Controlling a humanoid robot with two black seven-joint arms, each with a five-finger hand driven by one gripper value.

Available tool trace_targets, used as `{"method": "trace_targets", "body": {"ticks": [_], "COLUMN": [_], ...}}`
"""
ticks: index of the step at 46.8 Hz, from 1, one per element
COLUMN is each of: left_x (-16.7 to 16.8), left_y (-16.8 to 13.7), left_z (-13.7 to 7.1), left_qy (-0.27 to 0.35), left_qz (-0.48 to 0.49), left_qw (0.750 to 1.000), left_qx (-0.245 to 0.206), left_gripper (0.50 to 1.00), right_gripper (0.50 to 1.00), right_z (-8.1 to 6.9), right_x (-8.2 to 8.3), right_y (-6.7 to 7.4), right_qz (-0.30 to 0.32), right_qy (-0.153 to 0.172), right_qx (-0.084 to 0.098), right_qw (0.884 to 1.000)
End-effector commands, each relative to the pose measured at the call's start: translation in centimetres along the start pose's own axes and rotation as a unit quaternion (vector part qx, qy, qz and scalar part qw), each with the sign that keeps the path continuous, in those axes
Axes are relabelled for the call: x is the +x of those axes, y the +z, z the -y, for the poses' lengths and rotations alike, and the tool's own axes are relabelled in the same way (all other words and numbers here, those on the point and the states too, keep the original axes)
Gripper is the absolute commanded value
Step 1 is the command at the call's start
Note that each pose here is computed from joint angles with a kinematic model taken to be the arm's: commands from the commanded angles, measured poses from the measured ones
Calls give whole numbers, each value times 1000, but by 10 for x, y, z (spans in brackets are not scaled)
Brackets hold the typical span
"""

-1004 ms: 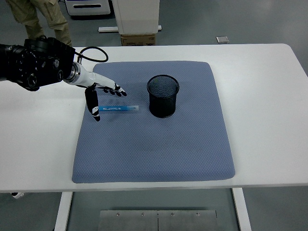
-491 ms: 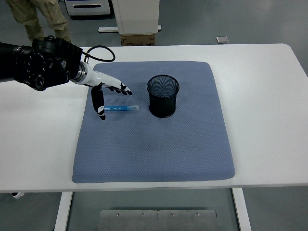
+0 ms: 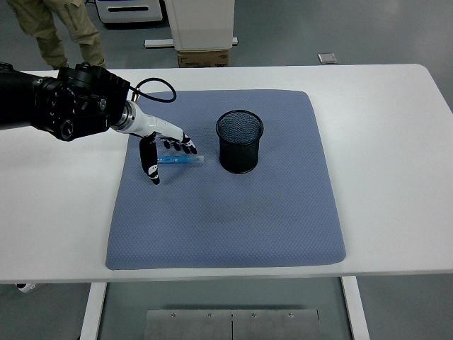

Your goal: Left hand places marker in pen holder

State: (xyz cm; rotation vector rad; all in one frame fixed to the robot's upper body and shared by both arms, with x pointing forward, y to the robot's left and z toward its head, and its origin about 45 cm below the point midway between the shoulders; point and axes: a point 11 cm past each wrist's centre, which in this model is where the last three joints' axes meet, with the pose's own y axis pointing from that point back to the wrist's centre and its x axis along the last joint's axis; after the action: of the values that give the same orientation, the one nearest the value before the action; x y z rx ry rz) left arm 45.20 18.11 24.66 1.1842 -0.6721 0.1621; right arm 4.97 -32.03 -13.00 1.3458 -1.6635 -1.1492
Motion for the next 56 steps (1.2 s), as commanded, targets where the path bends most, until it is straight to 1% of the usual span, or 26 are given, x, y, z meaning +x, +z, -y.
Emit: {"method": "trace_targets", "body": {"ticks": [1,4,21,27,30,34,36,39,50,56], "left_x": [1,1,3,4,2,-1,-1,0,4,3], "left_y": [2,2,9,11,11,11,12,12,10,10], "left_z": [1,1,4,5,6,9,9,10,10,10], "left_qy": [1,2,3,5,3,0,1,4,23,23], "left_qz": [2,2,8,11,10,9,13,17,25,26], "left_qw": [1000,1000,1000,1000,1000,1000,1000,1000,999,999], "left_qx": [-2,-2,-6,-8,-8,-8,-9,-9,2,2], "left_gripper": [851,830,815,783,777,754,733,722,719,704], "right_gripper": [1000,1000,1000,1000,1000,1000,1000,1000,1000,1000], "right_z": [0,0,0,0,0,0,0,0,0,0], "right_x": [0,0,0,0,0,0,0,0,0,0], "right_y": [0,0,0,0,0,0,0,0,0,0], "right_qz": [0,1,0,0,0,0,1,0,0,0], "right_qy": [1,0,0,0,0,0,0,0,0,0], "right_qx": [0,0,0,0,0,0,0,0,0,0], "right_qw": [1000,1000,1000,1000,1000,1000,1000,1000,1000,1000]}}
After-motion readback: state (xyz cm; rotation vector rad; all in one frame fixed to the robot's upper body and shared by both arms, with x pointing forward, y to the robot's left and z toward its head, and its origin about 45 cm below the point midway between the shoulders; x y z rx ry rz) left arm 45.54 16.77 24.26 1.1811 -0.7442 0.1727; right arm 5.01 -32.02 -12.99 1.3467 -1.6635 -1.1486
